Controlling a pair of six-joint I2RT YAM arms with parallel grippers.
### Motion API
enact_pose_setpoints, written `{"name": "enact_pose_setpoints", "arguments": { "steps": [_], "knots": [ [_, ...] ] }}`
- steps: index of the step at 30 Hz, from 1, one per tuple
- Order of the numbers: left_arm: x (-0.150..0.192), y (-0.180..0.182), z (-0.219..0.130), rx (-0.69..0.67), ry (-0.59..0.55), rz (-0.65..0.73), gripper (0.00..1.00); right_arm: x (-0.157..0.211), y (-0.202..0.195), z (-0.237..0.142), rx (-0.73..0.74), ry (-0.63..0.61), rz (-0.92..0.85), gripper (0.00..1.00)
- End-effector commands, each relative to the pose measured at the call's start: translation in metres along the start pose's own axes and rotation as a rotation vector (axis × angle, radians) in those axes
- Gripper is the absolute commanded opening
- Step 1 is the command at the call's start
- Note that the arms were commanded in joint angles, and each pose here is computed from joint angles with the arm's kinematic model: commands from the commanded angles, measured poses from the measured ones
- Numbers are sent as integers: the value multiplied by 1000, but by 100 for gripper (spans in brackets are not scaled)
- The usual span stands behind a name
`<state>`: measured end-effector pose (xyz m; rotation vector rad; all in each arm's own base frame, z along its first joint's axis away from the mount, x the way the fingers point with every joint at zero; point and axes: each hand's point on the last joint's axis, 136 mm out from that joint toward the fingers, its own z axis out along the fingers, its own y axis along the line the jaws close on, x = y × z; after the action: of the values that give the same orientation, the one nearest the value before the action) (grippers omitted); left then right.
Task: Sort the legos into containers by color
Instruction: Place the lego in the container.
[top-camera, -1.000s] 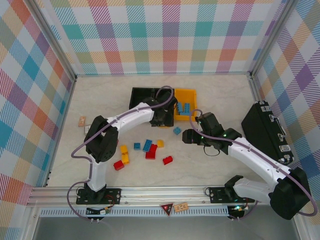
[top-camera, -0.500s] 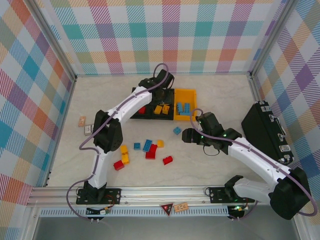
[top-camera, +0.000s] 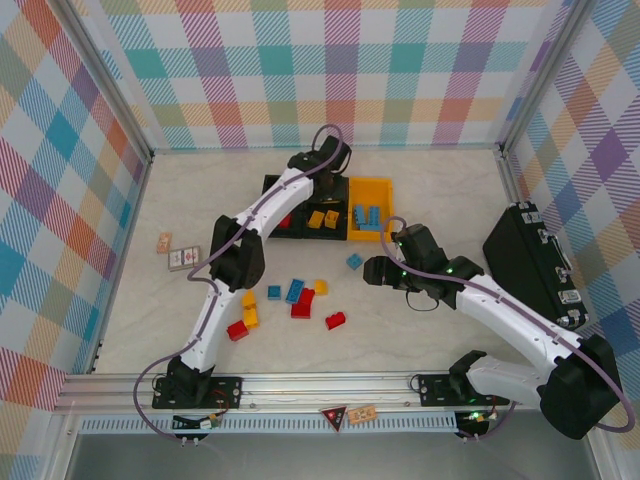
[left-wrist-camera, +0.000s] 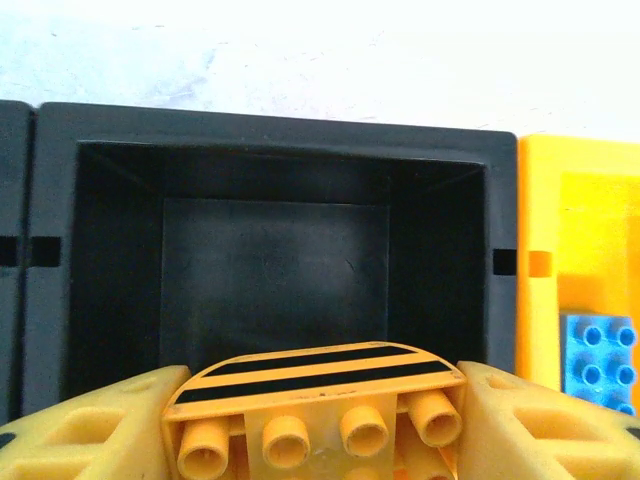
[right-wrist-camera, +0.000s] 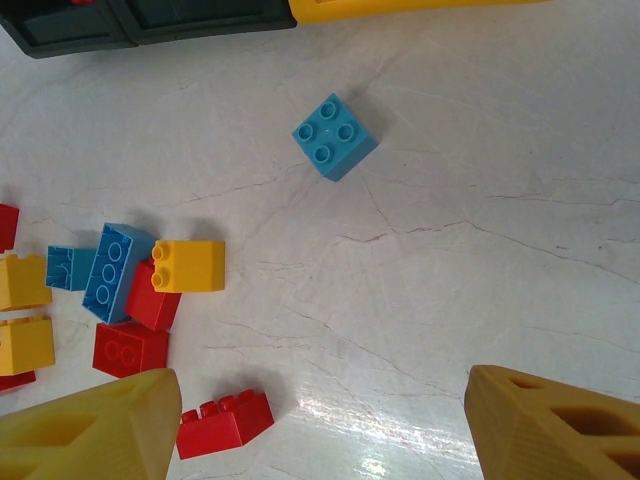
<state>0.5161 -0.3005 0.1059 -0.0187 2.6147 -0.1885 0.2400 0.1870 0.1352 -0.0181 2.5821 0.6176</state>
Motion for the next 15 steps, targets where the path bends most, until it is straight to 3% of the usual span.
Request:
{"name": "enact_pose_setpoints", "arguments": {
  "steps": [1, 8, 15],
  "knots": [
    [-1, 12, 6, -48, 8, 17, 60, -5, 5, -4, -27, -17, 13, 75],
    [-3, 13, 4, -50, 3, 15, 72, -8, 9, -4, -33, -20, 2, 75],
    [-9, 7, -13, -15, -13, 7, 74, -9, 9, -4, -33, -20, 2, 75]
  ]
}}
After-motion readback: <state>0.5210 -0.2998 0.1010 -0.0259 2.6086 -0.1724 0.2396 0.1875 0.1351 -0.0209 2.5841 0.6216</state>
